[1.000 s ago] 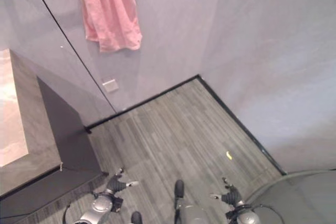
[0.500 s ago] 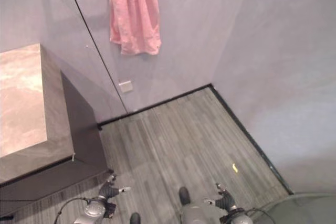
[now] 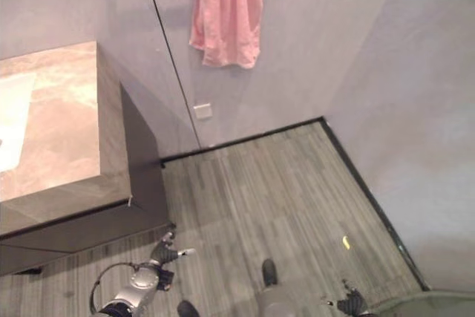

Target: Put brush and paste in cup on sink, flatten towel.

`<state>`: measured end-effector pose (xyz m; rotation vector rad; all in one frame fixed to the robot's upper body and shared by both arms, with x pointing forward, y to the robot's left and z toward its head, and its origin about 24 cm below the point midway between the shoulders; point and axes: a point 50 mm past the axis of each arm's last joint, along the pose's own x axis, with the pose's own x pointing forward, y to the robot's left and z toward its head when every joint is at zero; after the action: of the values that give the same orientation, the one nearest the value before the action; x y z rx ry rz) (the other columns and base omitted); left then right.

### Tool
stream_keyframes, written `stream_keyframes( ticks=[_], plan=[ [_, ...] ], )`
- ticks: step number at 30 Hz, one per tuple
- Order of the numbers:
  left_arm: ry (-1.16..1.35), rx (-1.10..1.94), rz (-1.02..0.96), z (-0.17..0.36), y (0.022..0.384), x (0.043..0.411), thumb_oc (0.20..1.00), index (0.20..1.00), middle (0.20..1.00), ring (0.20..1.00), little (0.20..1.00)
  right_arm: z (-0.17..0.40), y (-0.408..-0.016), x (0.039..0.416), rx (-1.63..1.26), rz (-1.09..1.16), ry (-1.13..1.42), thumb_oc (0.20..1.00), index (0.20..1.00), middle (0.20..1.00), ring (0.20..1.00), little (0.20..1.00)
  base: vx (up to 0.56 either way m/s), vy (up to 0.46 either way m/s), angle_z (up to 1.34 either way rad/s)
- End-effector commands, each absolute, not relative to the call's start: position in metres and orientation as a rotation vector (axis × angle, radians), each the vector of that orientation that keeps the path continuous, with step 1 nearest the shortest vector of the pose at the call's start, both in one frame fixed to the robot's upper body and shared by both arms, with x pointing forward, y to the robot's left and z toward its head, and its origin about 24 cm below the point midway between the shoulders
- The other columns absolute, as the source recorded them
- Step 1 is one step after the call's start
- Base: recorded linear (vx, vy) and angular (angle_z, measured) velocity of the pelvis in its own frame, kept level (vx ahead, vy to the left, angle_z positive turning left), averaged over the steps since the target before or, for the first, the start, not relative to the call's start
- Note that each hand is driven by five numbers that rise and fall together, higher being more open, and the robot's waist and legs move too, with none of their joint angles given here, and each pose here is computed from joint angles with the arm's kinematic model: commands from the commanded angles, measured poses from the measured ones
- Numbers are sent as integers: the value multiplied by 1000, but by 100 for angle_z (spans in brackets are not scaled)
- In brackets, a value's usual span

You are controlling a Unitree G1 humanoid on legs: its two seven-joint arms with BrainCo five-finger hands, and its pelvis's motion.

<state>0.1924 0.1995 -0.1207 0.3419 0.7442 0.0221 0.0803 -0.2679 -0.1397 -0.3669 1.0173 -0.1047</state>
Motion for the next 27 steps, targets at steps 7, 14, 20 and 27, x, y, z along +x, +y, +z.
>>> stream_keyframes(
  ticks=[7, 14, 20, 27],
  plan=[
    [783, 468, 30, -123, 229, 179, 1000, 1000, 1000, 1000, 1000, -134, -233, 125, -363, 6, 870, 1000, 1000, 1000, 1000, 1000, 7, 95, -17],
    [793, 456, 38, -124, 231, 175, 1000, 1000, 1000, 1000, 1000, -129, -223, 141, -397, 73, 821, 1000, 1000, 1000, 1000, 1000, 24, -49, -22],
    [823, 441, 37, -127, 234, 167, 1000, 1000, 1000, 1000, 1000, -127, -225, 140, -409, 98, 816, 1000, 1000, 1000, 1000, 1000, 75, -124, 7],
    [828, 410, 46, -128, 232, 165, 1000, 1000, 1000, 1000, 1000, -128, -233, 136, -430, 87, 833, 1000, 1000, 1000, 1000, 1000, 32, -155, -3]
  ],
)
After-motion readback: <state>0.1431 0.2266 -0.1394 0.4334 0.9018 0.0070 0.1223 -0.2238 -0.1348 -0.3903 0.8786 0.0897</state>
